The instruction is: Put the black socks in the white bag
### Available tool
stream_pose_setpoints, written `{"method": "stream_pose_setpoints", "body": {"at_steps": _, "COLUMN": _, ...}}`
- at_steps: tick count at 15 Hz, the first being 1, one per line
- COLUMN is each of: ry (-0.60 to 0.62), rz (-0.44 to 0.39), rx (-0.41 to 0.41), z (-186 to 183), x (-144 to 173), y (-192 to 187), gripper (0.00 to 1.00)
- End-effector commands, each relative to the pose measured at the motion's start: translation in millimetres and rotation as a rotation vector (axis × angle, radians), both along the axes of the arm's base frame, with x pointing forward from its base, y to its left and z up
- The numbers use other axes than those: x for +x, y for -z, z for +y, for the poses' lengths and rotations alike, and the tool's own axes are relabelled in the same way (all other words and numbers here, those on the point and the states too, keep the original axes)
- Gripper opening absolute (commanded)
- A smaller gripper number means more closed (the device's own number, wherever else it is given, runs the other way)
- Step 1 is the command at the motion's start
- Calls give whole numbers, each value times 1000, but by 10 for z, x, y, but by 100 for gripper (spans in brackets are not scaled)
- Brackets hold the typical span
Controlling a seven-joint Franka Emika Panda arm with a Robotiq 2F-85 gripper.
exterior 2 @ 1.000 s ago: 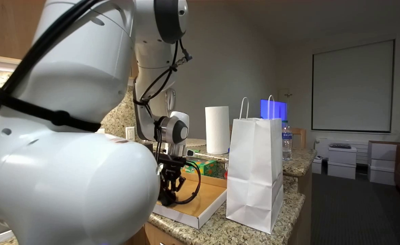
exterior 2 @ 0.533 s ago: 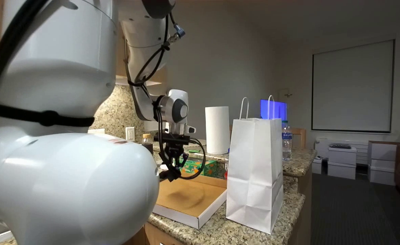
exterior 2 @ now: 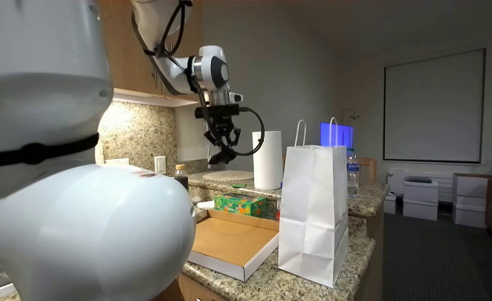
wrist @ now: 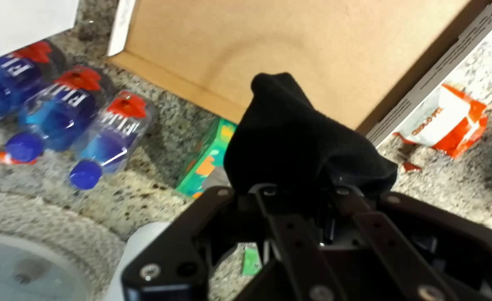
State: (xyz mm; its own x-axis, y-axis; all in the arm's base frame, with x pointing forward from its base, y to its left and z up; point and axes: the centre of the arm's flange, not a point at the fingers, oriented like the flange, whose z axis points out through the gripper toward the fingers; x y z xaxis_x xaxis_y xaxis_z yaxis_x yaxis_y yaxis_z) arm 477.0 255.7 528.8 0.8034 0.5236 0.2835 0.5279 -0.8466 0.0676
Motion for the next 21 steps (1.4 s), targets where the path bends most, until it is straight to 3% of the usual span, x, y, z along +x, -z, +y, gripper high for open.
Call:
{"method": "stream_pose_setpoints", "body": {"at_steps": 1, "ry": 120, "rz": -71, "rx": 9, "z": -299, "x": 165, "y": -736, "gripper": 7}}
{"method": "stream_pose_setpoints", "body": {"at_steps": 5, "ry": 330, "rz": -135, "rx": 108, "z": -938, "x": 320, "y": -1359, "gripper": 7}}
{"method": "stream_pose_setpoints", "body": {"at_steps": 8, "ry": 485, "rz": -163, "rx": 190, "z": -1544, "x": 357, "y": -1534, "gripper": 7}}
{"method": "stream_pose_setpoints", "body": {"at_steps": 15, "ry": 786, "rz": -145, "rx": 347, "z": -2703, "x": 65, "y": -1405, "gripper": 7}}
{"method": "stream_pose_setpoints", "body": {"at_steps": 21, "ry": 915, "rz": -91, "rx": 404, "z": -3182, "x": -187, "y": -1031, "gripper": 7}}
